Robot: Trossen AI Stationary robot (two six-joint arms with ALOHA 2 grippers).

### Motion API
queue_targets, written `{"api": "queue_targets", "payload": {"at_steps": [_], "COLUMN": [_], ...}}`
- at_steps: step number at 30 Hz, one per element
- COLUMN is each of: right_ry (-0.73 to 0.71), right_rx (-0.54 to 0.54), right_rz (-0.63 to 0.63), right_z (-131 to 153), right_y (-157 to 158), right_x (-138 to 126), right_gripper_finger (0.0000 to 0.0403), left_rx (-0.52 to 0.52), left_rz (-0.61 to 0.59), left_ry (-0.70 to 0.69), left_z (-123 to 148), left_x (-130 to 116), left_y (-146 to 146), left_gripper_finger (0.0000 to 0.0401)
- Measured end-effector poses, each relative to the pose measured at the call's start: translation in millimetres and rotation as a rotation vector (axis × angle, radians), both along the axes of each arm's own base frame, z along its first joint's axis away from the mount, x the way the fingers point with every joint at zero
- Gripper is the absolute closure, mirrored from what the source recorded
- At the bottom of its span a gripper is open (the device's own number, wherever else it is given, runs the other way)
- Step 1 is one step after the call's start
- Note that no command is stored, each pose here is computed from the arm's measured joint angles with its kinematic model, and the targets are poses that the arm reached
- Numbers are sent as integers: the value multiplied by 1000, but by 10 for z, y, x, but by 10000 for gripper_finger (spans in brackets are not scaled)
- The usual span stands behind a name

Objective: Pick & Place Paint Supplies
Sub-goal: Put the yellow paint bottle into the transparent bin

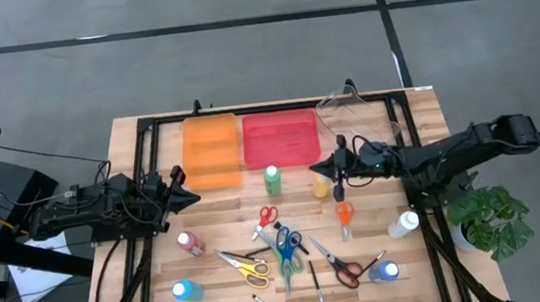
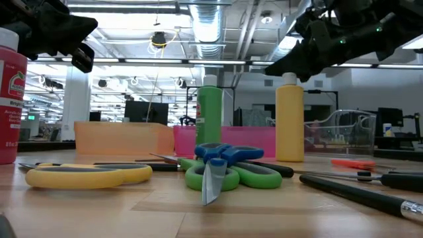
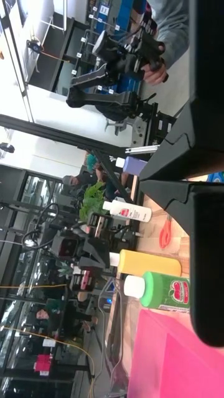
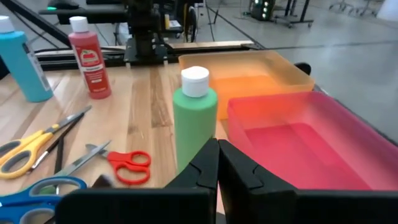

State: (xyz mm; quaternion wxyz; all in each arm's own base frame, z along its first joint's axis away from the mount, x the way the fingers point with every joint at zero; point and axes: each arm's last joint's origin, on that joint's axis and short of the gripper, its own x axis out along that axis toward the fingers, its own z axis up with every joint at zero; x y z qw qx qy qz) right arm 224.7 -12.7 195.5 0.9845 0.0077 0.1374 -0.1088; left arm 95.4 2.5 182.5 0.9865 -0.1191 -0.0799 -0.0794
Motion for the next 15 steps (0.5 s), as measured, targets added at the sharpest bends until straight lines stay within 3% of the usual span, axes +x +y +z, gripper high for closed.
{"api": "queue_targets", "payload": {"at_steps": [15], "right_ry": [53], "right_rx": [36], "right_rz": [-3], "right_z": [-52], "right_y": [24], "right_x": [-18], "right_gripper_finger": [403], "left_rx": [0], "left_rz": [0], "left_ry": [0], "left_z": [0], "left_x": [0], "left_y": [0], "left_gripper_finger": [400]}}
